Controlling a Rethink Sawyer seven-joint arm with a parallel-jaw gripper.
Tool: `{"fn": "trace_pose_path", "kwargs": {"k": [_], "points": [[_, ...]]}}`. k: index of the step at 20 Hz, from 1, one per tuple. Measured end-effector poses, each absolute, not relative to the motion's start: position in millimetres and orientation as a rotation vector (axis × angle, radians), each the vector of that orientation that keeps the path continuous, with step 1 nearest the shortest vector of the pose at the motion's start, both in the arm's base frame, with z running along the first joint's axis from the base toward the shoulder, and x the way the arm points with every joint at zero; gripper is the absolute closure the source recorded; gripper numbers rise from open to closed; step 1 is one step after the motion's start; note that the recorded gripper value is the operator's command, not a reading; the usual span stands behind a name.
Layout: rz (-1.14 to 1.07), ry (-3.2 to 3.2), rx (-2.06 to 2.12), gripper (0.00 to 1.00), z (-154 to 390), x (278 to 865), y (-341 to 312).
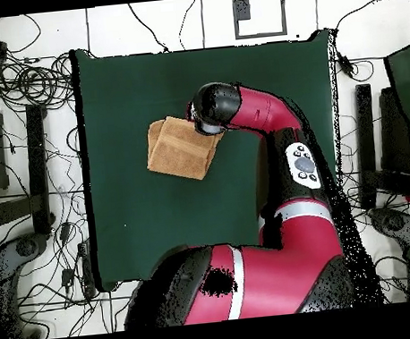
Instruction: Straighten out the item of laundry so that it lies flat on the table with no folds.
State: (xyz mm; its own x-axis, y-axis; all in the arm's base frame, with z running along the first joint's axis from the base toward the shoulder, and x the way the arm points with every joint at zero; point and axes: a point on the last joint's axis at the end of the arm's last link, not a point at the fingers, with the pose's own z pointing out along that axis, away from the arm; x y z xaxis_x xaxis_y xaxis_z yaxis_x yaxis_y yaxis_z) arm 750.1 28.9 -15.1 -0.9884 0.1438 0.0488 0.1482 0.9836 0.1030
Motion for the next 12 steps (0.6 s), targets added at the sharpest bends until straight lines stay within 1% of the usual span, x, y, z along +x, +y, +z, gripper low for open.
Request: {"fn": "trace_pose_path", "kwargs": {"k": [12], "points": [[-0.166, -3.058, -0.222, 1.00, -15.5, 745.5, 26.2]]}}
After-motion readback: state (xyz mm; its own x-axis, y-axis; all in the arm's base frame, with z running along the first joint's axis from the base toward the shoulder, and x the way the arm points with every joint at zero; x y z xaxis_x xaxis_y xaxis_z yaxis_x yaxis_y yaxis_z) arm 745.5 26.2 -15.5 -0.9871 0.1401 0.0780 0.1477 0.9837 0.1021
